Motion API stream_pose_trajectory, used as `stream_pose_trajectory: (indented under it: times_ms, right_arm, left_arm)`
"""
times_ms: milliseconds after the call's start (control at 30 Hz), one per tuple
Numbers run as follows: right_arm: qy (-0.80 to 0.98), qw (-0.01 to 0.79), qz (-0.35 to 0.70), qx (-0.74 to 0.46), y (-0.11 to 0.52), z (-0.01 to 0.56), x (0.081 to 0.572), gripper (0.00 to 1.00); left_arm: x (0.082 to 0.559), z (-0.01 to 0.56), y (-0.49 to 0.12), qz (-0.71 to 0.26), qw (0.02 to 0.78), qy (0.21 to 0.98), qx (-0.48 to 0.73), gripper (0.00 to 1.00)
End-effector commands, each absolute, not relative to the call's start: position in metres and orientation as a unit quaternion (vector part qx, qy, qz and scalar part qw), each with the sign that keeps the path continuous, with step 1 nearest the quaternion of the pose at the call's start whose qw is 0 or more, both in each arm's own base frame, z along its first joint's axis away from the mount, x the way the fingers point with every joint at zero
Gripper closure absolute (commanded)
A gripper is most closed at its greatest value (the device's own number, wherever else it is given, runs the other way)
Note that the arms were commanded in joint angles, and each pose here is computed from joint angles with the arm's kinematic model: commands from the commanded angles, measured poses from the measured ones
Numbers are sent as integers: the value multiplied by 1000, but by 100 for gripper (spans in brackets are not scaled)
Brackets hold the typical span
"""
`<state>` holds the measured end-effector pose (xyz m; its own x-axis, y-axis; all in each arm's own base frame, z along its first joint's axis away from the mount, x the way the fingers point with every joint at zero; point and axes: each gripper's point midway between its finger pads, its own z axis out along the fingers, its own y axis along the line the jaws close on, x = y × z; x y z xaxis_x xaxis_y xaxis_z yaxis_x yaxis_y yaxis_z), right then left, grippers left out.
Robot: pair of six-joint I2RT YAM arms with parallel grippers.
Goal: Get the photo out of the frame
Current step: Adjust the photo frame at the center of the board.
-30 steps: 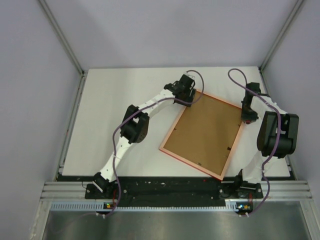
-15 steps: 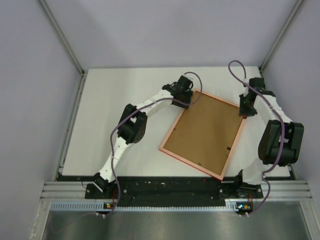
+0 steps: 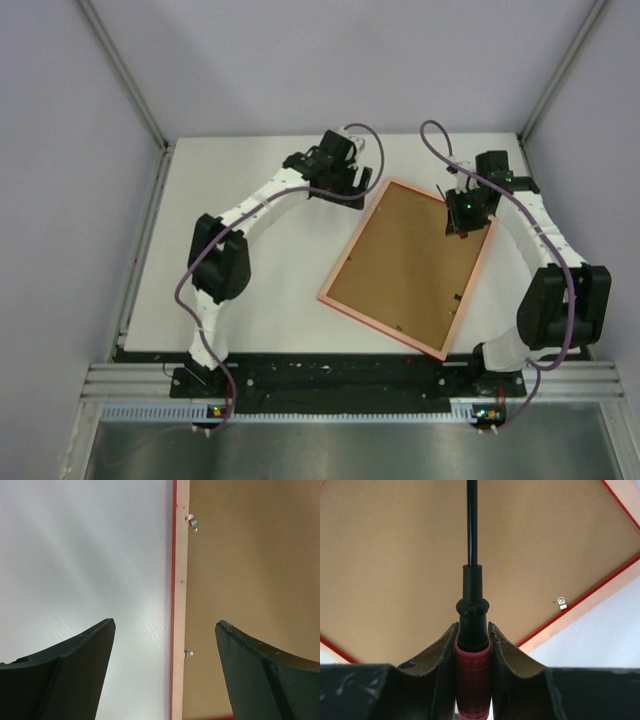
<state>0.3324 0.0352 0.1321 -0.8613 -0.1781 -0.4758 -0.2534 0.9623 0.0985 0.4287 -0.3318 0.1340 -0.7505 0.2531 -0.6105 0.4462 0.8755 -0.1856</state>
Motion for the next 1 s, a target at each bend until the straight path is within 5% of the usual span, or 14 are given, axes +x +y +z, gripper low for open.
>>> stream_pose_trajectory:
  times_ms: [0, 667, 967]
  right_arm:
    - [958, 249, 77, -121, 36, 147, 338, 100]
    - [982, 166, -80, -45, -36, 108, 290, 100]
    - [983, 49, -70, -164, -63, 125, 272, 100]
  left_arm:
    - [406, 154, -315, -172, 309, 909, 221, 12]
    - [427, 84, -357, -209, 242, 921, 221, 16]
    - [419, 79, -350, -187, 249, 922, 231, 17]
